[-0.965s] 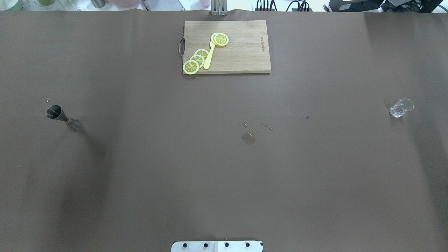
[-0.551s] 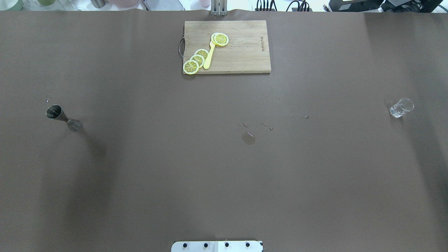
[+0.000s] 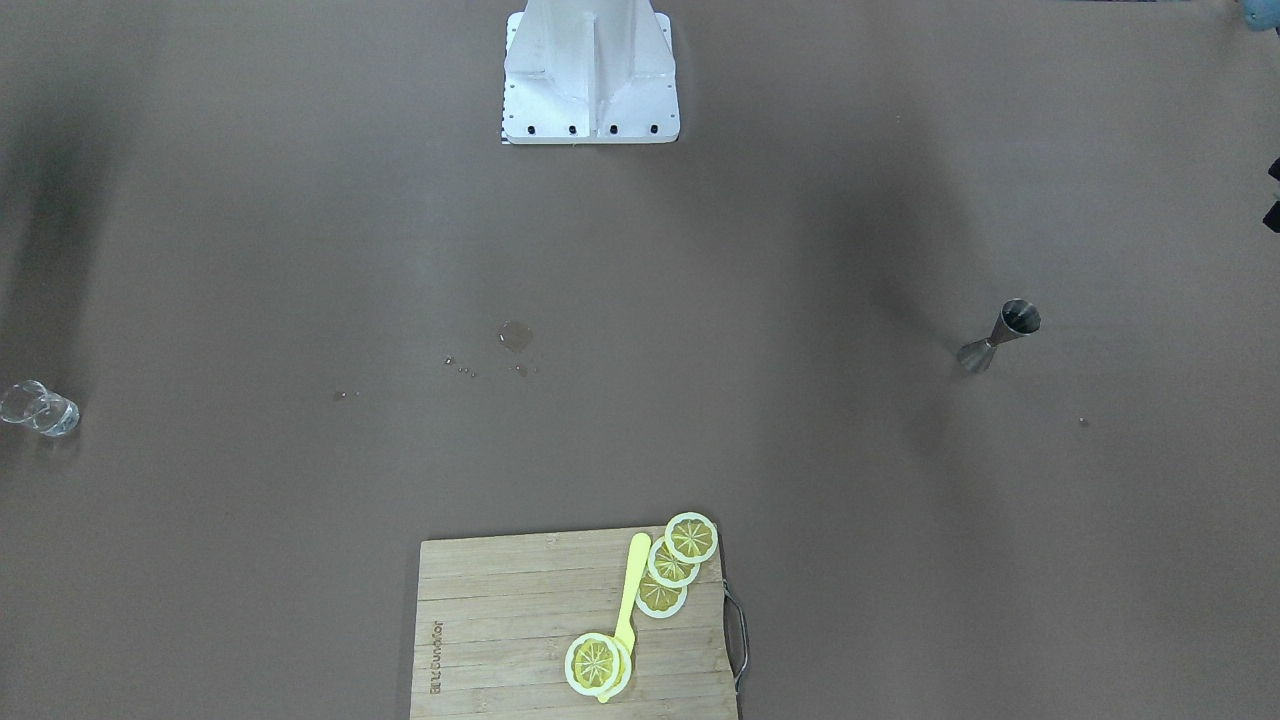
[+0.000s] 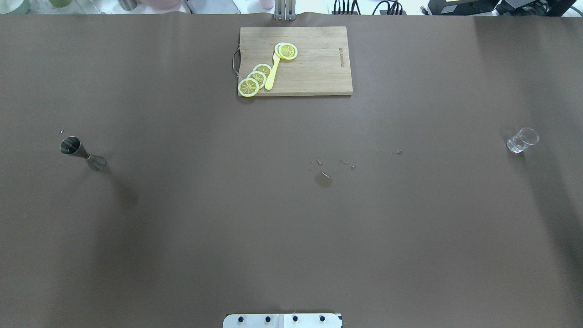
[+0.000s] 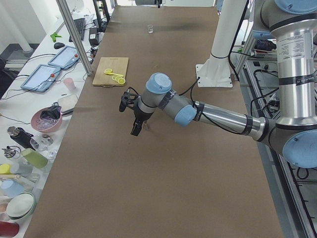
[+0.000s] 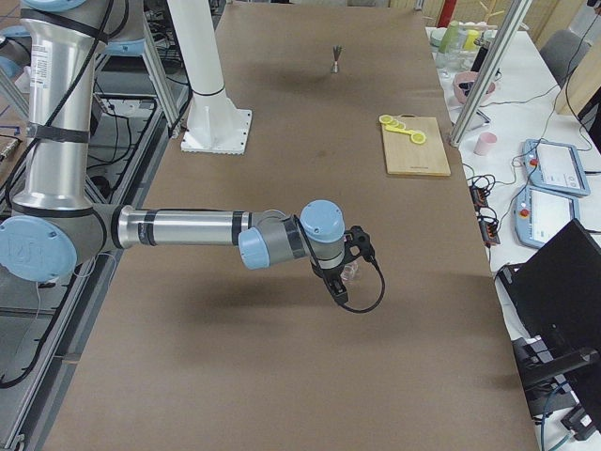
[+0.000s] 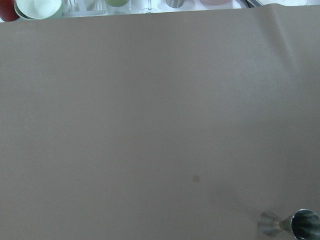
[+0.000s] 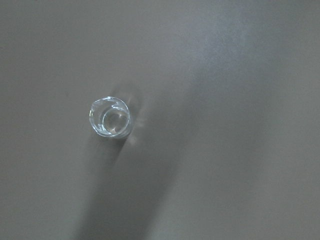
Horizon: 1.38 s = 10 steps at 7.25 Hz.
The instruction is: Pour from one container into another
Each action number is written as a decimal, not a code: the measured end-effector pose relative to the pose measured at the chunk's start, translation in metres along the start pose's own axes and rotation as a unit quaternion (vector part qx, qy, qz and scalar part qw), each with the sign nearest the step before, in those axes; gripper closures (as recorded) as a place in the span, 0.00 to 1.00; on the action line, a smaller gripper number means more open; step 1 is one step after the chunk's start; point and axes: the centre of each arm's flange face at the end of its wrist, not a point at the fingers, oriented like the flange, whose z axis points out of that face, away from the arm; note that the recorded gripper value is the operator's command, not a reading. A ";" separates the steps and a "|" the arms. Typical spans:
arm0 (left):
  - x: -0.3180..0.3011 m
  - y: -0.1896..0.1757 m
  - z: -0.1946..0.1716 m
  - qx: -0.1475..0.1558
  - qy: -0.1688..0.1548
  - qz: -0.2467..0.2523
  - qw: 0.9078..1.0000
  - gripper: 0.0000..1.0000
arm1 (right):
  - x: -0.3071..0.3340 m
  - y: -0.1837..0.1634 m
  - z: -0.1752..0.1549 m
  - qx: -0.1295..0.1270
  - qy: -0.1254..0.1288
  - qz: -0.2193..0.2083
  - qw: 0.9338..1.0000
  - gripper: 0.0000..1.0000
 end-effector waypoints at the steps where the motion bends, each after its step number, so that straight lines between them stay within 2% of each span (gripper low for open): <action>1: 0.017 0.005 0.003 0.017 -0.003 0.002 1.000 0.03 | -0.005 -0.005 0.002 0.006 -0.006 -0.022 1.000 0.00; 3: 0.049 0.018 0.013 0.061 -0.008 0.008 0.998 0.03 | -0.025 -0.015 0.019 0.011 -0.020 -0.077 0.997 0.00; 5: 0.071 0.030 0.026 0.109 -0.018 0.018 0.994 0.03 | -0.049 -0.025 0.036 0.023 -0.034 -0.136 0.990 0.00; 10: 0.117 0.064 0.047 0.220 -0.001 0.042 0.975 0.03 | -0.024 -0.018 0.082 0.058 -0.066 -0.209 0.974 0.00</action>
